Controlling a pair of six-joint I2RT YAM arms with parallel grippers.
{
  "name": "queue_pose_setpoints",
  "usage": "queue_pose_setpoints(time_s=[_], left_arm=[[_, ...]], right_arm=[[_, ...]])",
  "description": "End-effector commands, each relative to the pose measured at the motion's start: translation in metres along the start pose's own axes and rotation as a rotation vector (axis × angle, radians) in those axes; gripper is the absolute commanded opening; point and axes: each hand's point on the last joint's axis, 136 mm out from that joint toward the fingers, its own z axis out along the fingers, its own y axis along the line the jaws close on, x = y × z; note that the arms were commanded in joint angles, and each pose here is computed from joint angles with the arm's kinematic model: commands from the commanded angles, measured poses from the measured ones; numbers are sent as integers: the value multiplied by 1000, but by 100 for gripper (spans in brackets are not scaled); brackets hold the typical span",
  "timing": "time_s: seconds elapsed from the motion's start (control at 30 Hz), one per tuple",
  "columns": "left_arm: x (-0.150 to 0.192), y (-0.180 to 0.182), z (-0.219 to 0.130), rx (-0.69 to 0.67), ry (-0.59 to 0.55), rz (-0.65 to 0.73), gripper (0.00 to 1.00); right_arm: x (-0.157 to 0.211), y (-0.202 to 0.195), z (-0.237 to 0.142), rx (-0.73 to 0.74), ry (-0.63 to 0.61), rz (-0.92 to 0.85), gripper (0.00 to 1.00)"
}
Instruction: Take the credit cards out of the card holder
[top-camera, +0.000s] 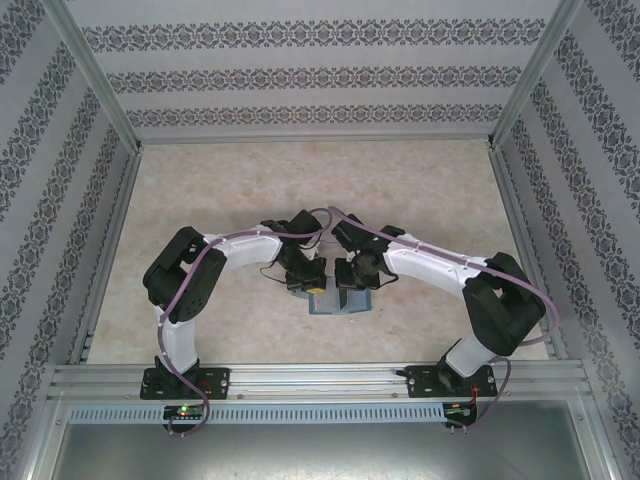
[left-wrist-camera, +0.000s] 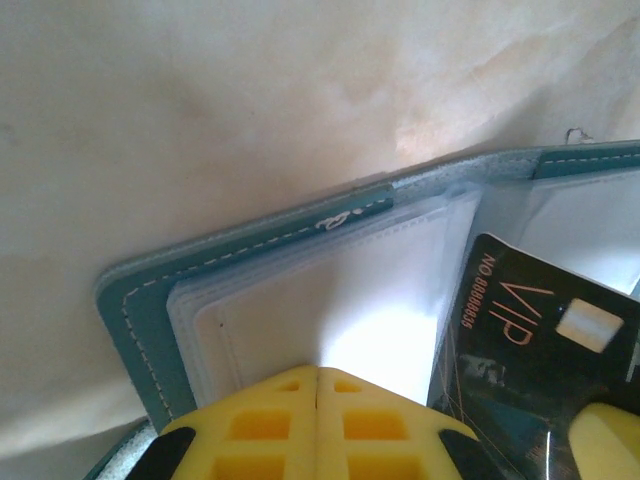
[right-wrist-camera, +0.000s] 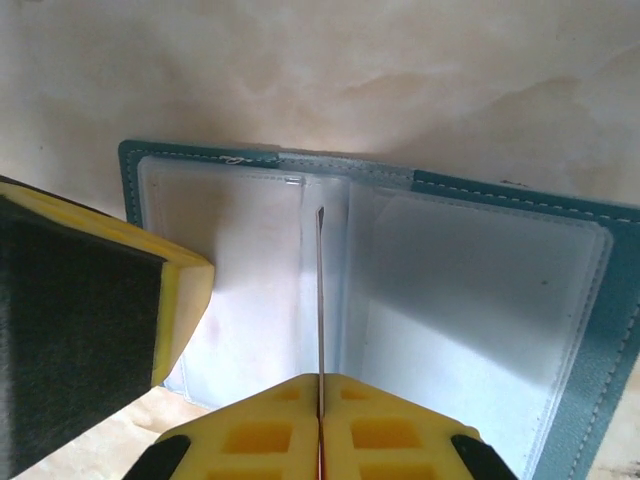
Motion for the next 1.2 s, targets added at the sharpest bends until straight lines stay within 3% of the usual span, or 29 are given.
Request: queue_pose_setpoints(time_s=[0.0, 0.23, 0.53, 0.83, 1.0, 1.17], left_arm=[[10, 8, -5, -71, 7, 6, 0], [4, -11, -25, -46, -41, 35, 0], [3, -10, -33, -58, -70, 38, 0], [4, 4, -35, -47, -97, -12, 0], [7, 12, -39, -42, -105, -34, 0], [10, 24, -47, -47, -121, -60, 0]], right_arm=[[-1, -5, -13, -2, -25, 5, 8], [-7, -8, -29, 1, -31, -91, 9], [-9, -5, -40, -3, 13, -593, 4], [-1, -2, -51, -1, 80, -1266, 0], [-10, 2, -56, 11, 89, -1471, 0], [-31, 6, -59, 6, 141, -1542, 0]])
